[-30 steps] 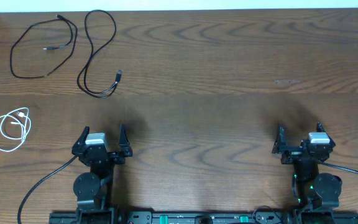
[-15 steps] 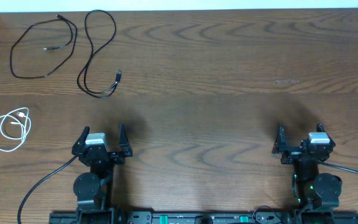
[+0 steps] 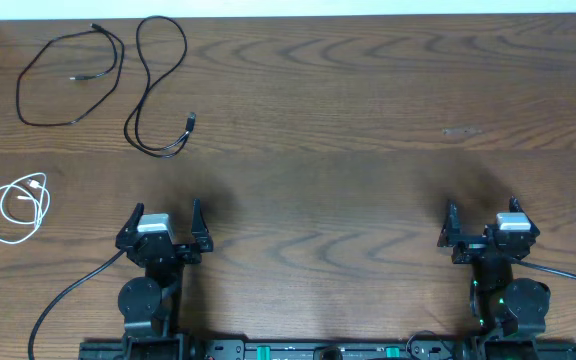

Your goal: Untangle cables

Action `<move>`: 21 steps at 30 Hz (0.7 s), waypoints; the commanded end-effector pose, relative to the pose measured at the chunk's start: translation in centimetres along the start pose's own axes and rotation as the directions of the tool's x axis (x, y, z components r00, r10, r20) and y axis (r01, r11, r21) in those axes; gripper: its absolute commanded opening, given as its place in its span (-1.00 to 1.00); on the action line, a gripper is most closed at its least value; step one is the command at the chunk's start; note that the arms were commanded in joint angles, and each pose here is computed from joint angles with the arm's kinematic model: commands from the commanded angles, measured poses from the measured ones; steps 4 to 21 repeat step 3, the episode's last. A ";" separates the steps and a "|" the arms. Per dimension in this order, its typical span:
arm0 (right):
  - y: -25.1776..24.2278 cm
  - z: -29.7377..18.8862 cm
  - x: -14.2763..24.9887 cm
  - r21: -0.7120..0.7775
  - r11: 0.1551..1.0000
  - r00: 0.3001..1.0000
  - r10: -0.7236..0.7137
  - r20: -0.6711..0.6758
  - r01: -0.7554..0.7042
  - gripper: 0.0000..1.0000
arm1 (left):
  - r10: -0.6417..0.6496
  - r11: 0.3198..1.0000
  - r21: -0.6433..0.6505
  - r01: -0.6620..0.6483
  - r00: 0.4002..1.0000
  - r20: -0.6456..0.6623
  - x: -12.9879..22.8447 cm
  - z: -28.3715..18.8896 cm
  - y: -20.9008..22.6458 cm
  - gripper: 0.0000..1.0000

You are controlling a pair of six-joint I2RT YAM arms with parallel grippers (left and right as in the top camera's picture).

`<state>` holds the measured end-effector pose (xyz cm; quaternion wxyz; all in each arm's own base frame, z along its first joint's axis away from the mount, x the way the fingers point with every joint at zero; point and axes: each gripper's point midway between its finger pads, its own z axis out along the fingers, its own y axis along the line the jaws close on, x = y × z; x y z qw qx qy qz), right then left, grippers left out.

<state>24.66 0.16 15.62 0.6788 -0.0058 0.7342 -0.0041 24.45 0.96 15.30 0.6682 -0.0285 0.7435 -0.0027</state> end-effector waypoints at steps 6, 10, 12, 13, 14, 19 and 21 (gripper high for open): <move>0.0 0.0 0.0 -0.004 1.000 1.000 -0.018 0.004 0.018 0.99 | 0.005 1.000 -0.003 -0.005 0.999 -0.045 1.6 0.1 0.1 0.96; 0.0 0.0 0.0 -0.004 1.000 1.000 -0.018 0.004 0.018 0.99 | 0.005 1.000 -0.003 -0.005 0.999 -0.045 1.6 0.1 0.1 0.96; 0.0 0.0 0.0 -0.004 1.000 1.000 -0.018 0.004 0.018 0.99 | 0.005 1.000 -0.003 -0.005 0.999 -0.045 1.6 0.1 0.1 0.96; 0.0 0.0 0.0 -0.004 1.000 1.000 -0.018 0.004 0.018 0.99 | 0.005 1.000 -0.003 -0.005 0.999 -0.045 1.6 0.1 0.1 0.96; 0.0 0.0 0.0 -0.004 1.000 1.000 -0.018 0.004 0.018 0.99 | 0.005 1.000 -0.003 -0.005 0.999 -0.045 1.6 0.1 0.1 0.96; 0.0 0.0 0.0 -0.004 1.000 1.000 -0.018 0.004 0.018 0.99 | 0.005 1.000 -0.003 -0.005 0.999 -0.045 1.6 0.1 0.1 0.96; 0.0 0.0 0.0 -0.004 1.000 1.000 -0.018 0.004 0.018 0.99 | 0.005 1.000 -0.003 -0.005 0.999 -0.045 1.6 0.1 0.1 0.96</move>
